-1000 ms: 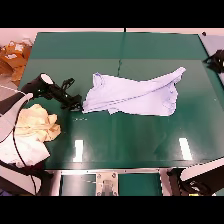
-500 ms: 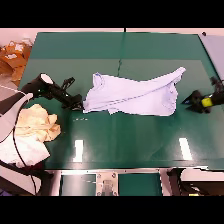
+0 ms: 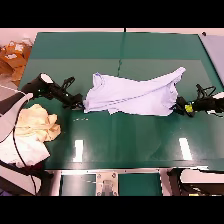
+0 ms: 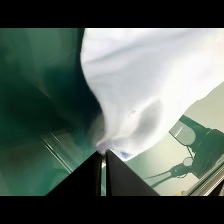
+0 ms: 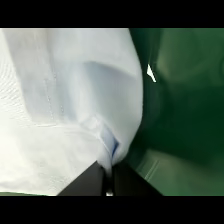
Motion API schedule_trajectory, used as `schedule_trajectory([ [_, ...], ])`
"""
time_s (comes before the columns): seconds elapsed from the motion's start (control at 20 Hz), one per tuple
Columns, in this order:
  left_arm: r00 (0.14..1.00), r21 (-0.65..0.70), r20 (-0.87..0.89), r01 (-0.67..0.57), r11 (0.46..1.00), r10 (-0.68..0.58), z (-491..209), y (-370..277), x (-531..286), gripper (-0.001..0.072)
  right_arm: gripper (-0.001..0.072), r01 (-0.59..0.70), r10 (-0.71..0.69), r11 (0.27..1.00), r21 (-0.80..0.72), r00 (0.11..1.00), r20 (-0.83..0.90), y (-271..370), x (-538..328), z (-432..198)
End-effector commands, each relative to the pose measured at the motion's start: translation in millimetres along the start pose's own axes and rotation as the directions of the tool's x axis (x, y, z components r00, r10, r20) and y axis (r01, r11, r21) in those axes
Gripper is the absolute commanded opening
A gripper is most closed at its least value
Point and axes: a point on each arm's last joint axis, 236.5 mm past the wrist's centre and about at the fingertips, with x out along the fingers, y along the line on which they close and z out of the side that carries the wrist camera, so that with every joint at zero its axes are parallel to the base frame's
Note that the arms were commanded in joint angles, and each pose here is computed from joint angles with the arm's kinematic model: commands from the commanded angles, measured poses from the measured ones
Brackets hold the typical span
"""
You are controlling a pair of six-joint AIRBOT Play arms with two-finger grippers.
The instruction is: Fold the shirts.
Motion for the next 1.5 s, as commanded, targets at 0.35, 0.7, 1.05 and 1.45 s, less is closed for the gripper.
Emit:
schedule_trajectory([
  [0.35, 0.946, 0.343, 0.319, -0.060, 0.937, -0.056, 60, -124, -148, 0.0023, 0.0013, -0.232, 0.305, 0.927, -0.295, 0.923, 0.233, 150, -149, 59],
  [0.7, 0.398, 0.577, 0.815, -0.482, 0.660, -0.422, -64, -358, -449, 0.0023, 0.0014, -0.064, 0.640, 0.726, -0.685, 0.428, 0.638, 320, -461, -2],
  [1.05, 0.029, 0.432, 0.819, -0.689, 0.582, -0.574, -237, -408, -546, 0.0023, 0.0014, 0.158, 0.587, 0.799, -0.580, 0.004, 0.809, 316, -600, -104],
  [1.45, 0.232, 0.381, 0.924, -0.614, 0.691, -0.303, -96, -327, -482, 0.0023, 0.0013, -0.111, 0.565, 0.825, -0.555, 0.225, 0.794, 279, -504, -40],
])
